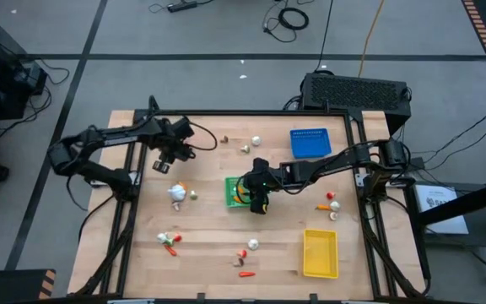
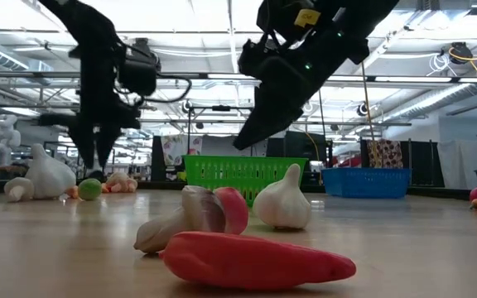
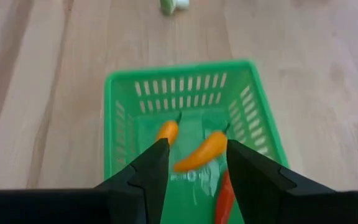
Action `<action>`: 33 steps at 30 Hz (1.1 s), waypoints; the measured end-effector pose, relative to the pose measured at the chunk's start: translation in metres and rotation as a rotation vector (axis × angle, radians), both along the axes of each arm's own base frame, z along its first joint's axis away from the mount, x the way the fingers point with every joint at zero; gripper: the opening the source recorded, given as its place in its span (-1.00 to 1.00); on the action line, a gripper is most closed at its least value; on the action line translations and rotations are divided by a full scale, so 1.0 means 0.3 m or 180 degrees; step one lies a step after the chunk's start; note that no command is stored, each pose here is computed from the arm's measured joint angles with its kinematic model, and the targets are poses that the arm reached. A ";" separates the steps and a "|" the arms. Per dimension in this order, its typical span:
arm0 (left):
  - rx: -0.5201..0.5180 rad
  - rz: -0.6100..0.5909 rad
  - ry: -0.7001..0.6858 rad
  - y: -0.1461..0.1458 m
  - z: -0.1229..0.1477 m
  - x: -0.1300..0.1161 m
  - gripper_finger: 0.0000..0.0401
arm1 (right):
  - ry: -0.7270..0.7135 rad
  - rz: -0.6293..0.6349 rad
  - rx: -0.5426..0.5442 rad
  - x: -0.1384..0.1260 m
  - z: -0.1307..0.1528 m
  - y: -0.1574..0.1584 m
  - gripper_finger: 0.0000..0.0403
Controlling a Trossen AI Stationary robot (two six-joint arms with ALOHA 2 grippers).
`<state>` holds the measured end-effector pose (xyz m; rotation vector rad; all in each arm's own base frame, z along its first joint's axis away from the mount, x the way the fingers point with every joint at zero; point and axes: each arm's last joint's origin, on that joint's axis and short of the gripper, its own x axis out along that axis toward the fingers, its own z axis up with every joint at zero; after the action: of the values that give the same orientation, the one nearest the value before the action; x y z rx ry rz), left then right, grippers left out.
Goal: Sort produce into baskets
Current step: Put the yellow chili pepper into the green bin
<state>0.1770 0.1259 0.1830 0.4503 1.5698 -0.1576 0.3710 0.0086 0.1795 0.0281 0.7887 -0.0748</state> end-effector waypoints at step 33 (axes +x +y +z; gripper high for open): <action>-0.0052 -0.0211 0.0490 0.048 -0.159 0.064 -0.40 | 0.0233 -0.0026 0.0017 -0.018 -0.016 -0.001 -0.24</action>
<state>0.1961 0.1403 0.1353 0.4871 1.7040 -0.2611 0.3655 0.0084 0.1746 0.0338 0.8621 -0.0818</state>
